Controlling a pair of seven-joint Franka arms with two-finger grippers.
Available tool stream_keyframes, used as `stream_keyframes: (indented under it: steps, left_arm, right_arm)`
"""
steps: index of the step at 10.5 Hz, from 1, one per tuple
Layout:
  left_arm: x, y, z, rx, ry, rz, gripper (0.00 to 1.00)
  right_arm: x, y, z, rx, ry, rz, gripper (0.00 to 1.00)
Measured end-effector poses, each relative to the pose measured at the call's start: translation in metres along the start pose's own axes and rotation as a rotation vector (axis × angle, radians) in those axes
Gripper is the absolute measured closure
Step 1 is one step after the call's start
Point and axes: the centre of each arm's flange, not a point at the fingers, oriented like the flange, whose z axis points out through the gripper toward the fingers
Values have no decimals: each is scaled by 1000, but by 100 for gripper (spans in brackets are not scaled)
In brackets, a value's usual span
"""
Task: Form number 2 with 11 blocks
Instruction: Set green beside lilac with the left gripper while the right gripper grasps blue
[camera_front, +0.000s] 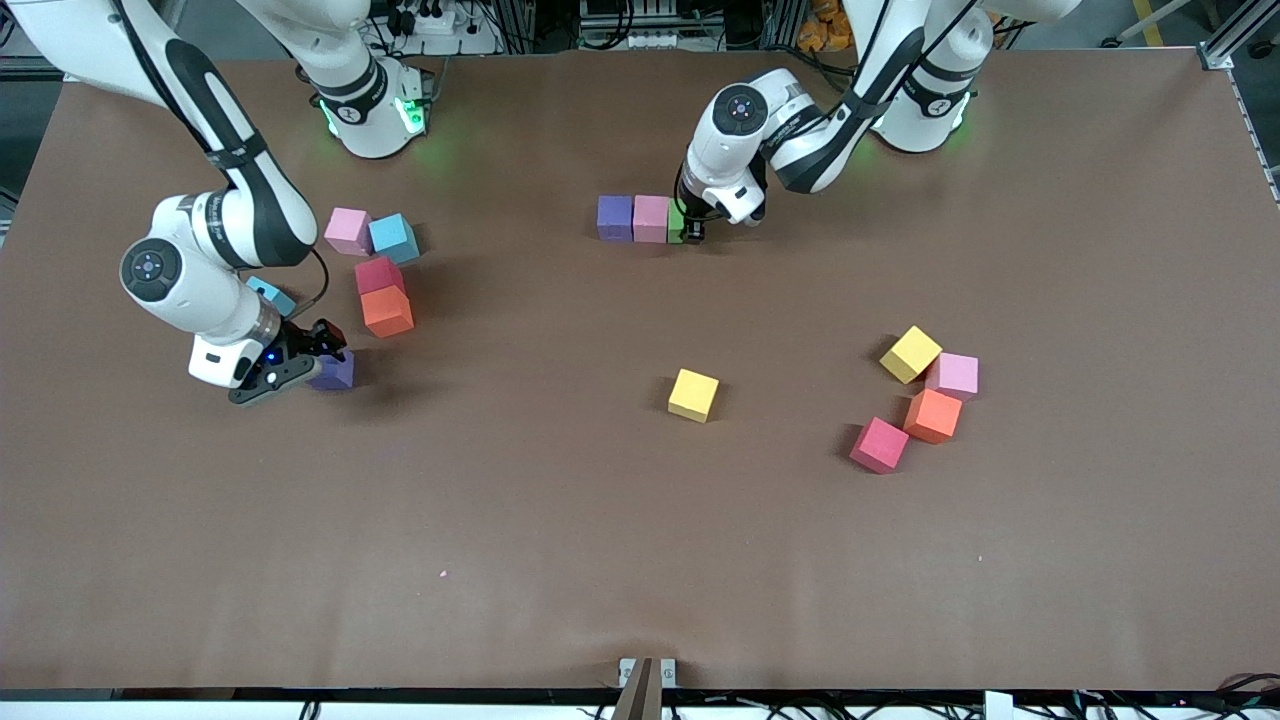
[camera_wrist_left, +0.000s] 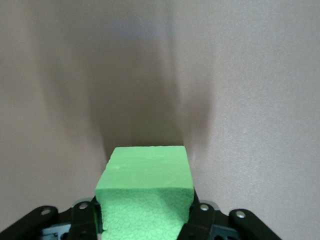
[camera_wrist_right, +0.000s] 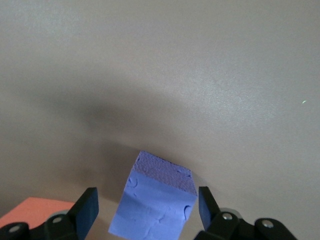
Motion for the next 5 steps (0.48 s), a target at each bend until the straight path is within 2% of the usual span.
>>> stream_keyframes:
  steps: [1,3,4,5]
  left_arm:
    - [2,2,1,2,2,-5,40]
    - [3,4,1,-1,-1,-10,17]
    - [2,6,0,-4,-4,-11,4]
    - [1,6,-2,-6,-6,-10,0]
  right_arm:
    - [0,0,3,5,-4,7,8]
    - [-1,2,4,6,-4,33,6]
    - [-1,5,3,5,-4,92,4]
    - [-2,6,4,3,-7,151,0]
